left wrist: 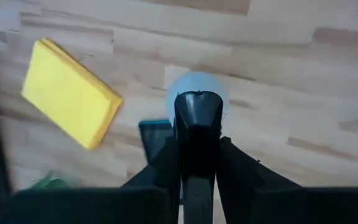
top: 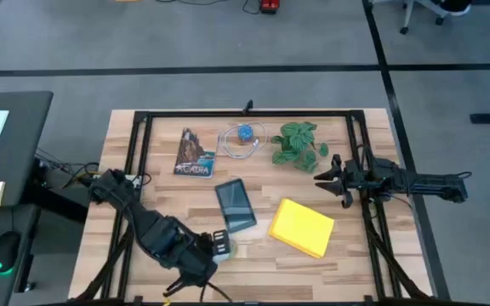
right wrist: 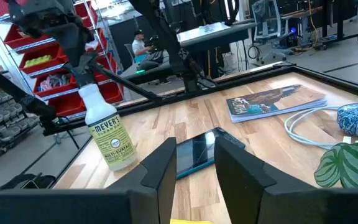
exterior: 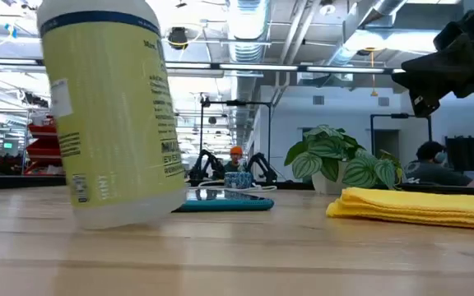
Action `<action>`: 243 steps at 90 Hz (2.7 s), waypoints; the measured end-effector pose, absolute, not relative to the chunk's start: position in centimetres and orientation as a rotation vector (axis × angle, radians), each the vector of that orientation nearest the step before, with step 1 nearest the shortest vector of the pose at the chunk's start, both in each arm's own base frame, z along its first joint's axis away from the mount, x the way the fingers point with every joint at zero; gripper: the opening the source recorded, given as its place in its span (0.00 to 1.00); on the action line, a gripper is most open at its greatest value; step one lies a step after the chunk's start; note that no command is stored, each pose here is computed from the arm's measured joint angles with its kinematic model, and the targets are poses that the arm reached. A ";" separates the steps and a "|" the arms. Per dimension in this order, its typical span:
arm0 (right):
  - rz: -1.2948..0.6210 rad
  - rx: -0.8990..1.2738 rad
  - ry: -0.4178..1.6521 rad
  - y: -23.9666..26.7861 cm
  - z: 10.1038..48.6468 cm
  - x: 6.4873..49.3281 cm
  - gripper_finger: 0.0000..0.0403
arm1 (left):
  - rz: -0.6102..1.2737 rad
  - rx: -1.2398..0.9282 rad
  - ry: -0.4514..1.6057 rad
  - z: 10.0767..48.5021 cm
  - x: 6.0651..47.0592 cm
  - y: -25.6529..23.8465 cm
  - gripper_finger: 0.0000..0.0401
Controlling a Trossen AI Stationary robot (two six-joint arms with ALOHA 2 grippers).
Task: Apply microfiber cloth
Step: Spray the front of the blue tablet
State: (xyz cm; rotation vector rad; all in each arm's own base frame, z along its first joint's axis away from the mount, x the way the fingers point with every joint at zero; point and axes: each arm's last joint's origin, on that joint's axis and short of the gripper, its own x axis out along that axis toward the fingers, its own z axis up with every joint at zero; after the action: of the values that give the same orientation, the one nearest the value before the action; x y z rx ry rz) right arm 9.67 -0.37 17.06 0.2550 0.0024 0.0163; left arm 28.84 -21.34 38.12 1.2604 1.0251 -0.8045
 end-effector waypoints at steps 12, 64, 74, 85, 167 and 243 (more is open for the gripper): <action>0.016 0.255 0.002 -0.4 17.1 9.7 0.24 | -0.771 1.245 0.975 39.7 27.9 -20.9 0.12; 0.016 0.255 0.002 -0.4 17.1 9.7 0.24 | -0.851 0.896 0.939 42.2 25.6 -20.6 0.12; 0.016 0.255 0.002 -0.4 17.1 9.7 0.24 | -0.852 0.920 0.975 41.2 25.8 -20.8 0.12; 0.016 0.255 0.002 -0.4 17.1 9.7 0.24 | -0.872 0.969 1.038 39.5 26.1 -21.0 0.12; 0.016 0.255 0.002 -0.4 17.1 9.7 0.24 | -0.532 0.943 1.146 37.9 26.9 -20.1 0.36; 0.016 0.255 0.003 -0.4 17.0 9.7 0.24 | -0.211 1.003 1.079 39.3 27.1 -18.2 0.36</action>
State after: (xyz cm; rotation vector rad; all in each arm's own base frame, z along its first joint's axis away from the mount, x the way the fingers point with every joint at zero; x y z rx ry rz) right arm 9.67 -0.37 17.04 0.2551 0.0034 0.0161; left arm 27.10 -18.23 39.28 1.0028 1.0787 -0.2109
